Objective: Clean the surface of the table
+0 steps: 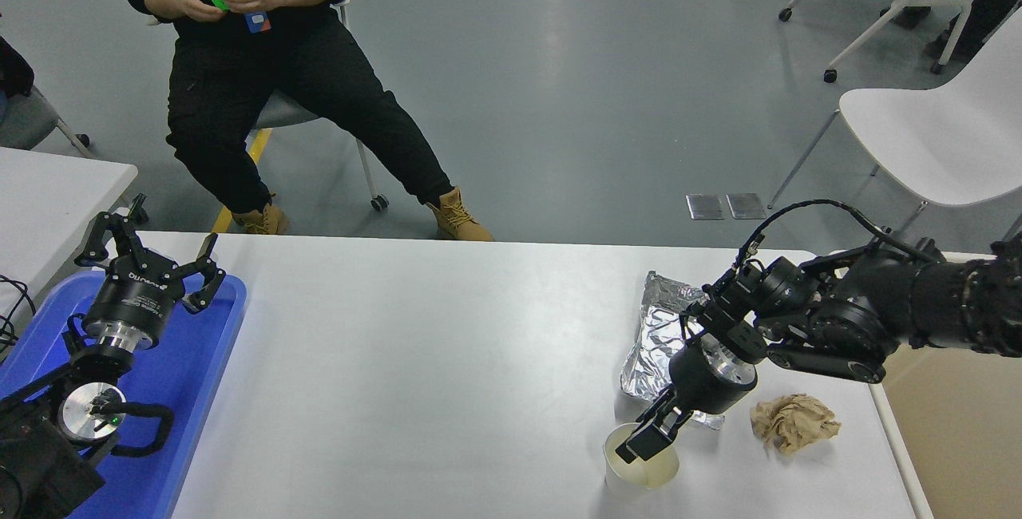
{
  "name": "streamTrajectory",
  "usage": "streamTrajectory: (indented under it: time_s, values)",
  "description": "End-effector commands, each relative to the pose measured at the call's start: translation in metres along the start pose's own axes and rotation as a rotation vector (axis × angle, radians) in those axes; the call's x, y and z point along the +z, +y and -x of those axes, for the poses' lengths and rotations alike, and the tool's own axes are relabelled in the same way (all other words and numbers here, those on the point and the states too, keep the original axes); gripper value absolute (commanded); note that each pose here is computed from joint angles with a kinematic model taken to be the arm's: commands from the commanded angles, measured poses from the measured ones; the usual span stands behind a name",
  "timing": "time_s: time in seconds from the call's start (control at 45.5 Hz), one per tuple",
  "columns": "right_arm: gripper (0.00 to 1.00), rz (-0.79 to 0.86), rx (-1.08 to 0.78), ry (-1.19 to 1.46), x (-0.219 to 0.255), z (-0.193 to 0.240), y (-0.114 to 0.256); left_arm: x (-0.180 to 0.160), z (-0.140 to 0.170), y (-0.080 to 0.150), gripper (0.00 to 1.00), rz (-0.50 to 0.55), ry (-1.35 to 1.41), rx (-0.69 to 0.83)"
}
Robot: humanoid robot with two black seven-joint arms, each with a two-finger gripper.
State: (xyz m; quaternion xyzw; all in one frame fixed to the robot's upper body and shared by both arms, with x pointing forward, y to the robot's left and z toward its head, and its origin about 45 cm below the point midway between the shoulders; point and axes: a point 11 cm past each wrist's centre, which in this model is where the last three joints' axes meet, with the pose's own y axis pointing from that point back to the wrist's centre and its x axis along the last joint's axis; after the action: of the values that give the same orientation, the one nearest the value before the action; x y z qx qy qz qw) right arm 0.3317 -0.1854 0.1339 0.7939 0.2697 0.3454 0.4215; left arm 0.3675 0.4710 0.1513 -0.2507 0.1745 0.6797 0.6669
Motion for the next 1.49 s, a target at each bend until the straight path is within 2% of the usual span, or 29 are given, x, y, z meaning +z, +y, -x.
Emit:
streamTrajectory:
  time_s: [0.0,0.044,0.44,0.549,0.791,0.989,1.209,1.473]
  values:
    - [0.06,-0.004,0.004,0.003,0.003,0.000,0.003,0.000,0.000,0.000,1.00,0.000,0.001,0.001]
    - [0.00,-0.010,0.000,0.003,0.003,0.001,0.003,0.000,0.000,0.000,1.00,0.000,0.000,0.000]
    - [0.00,-0.025,0.008,-0.001,0.004,0.001,0.007,0.000,0.000,0.000,1.00,0.000,0.000,0.000]
    - [0.00,-0.021,0.046,0.002,0.004,-0.012,0.015,0.000,0.000,0.000,1.00,0.000,0.000,0.000]
    - [0.00,-0.067,0.325,-0.009,-0.008,-0.085,0.068,0.000,0.000,0.000,1.00,-0.001,0.000,0.000]
    - [0.00,-0.105,0.481,-0.066,-0.018,-0.122,0.101,0.000,0.000,0.000,1.00,0.000,0.000,0.000]
    - [0.00,-0.107,0.604,-0.127,-0.013,-0.136,0.134,0.000,0.000,0.000,1.00,0.000,0.000,0.000]
    - [0.00,-0.016,0.860,-0.260,0.033,-0.138,0.199,0.000,0.000,0.000,1.00,-0.001,0.000,0.000]
